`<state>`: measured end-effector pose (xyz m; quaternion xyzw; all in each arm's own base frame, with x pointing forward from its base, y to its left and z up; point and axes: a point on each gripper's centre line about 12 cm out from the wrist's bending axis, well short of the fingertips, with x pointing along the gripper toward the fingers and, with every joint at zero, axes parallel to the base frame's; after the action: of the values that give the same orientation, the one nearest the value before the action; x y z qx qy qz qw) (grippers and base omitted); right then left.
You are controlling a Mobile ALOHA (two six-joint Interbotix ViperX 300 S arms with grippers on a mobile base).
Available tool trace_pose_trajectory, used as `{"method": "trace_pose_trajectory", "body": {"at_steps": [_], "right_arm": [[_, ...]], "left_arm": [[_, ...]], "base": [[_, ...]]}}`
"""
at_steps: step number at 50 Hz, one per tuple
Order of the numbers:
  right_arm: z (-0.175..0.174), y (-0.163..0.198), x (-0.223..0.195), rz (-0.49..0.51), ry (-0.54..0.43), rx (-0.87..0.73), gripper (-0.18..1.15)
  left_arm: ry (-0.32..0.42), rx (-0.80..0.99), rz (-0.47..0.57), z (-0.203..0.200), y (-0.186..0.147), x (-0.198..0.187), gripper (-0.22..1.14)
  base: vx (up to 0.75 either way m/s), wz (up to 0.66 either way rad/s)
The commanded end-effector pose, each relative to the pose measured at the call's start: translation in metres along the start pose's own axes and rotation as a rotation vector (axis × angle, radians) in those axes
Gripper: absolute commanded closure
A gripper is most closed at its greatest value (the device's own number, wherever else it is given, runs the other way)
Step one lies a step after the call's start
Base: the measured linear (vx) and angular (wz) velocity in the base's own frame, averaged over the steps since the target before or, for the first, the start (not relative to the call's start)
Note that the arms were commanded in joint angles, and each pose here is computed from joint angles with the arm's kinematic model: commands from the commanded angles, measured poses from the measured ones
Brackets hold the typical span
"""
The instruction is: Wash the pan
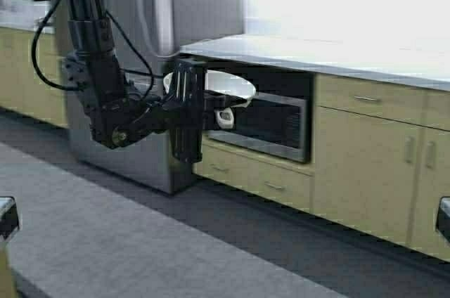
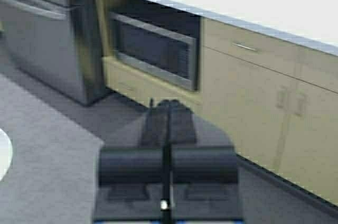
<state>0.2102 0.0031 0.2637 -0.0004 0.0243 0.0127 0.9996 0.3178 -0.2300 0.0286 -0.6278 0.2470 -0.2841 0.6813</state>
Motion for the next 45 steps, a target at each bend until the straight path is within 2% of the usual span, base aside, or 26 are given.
{"method": "trace_pose_trajectory", "body": {"at_steps": [1, 45], "right_arm": [[0.0108, 0.0001, 0.0015, 0.001, -0.034, -0.007, 0.91], [0.0133, -0.0001, 0.0007, 0.0, -0.043, -0.005, 0.91]], "left_arm": [[-0.011, 0.016, -0.078, 0.0049, -0.0208, 0.0083, 0.89], [-0.016, 0.012, -0.05, 0.006, -0.0144, 0.0015, 0.89]], "base": [[0.22, 0.6], [0.22, 0.65]]}}
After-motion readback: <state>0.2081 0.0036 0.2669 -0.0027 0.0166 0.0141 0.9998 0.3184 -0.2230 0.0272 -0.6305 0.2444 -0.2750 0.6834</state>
